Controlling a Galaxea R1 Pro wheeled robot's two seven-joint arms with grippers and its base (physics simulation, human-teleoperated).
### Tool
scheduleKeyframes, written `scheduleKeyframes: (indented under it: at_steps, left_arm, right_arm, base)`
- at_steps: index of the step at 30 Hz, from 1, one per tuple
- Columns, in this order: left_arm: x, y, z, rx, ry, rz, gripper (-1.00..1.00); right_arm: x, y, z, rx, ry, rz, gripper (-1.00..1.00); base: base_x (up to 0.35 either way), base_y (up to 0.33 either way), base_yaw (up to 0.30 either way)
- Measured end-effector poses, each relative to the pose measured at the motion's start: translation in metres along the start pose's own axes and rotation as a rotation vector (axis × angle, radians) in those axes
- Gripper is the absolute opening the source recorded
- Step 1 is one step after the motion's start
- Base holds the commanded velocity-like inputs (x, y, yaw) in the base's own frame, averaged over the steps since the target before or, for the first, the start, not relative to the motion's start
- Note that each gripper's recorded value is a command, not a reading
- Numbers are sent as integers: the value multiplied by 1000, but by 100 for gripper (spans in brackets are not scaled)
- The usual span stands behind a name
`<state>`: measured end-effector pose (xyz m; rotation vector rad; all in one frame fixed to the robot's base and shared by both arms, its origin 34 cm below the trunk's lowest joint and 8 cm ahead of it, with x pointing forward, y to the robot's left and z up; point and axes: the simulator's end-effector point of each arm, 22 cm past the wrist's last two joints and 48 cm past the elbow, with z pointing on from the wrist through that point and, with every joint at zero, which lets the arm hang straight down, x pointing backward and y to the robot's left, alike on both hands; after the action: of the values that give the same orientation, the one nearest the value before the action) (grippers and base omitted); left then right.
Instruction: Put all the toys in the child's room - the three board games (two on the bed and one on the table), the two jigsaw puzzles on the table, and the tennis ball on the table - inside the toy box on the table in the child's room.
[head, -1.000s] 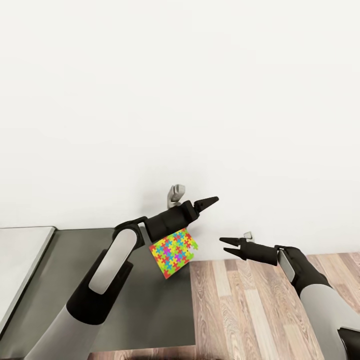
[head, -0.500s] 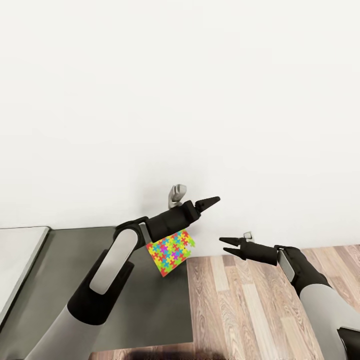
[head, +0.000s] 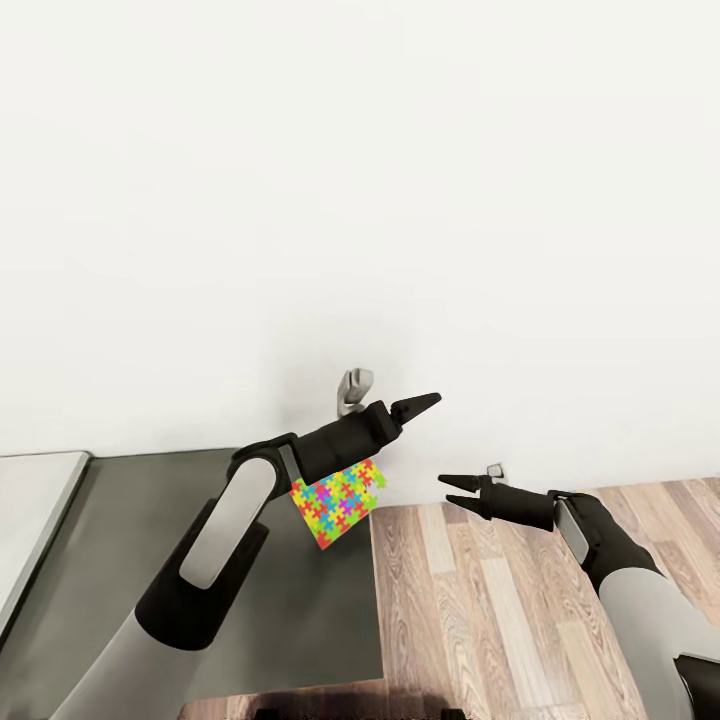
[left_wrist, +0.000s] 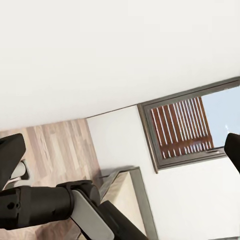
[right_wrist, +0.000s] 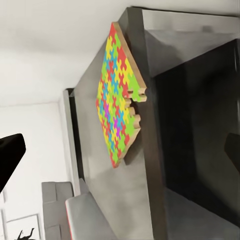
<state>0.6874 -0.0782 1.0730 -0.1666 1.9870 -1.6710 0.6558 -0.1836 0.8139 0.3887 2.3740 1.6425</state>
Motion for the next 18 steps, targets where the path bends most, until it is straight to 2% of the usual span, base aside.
scheduleKeyframes:
  at_steps: [18]
  left_arm:
    - [4,15,3,-8,7,-26,100]
  right_arm:
    - [4,-15,3,11,7,22,100]
  base:
    - [0,0,-6]
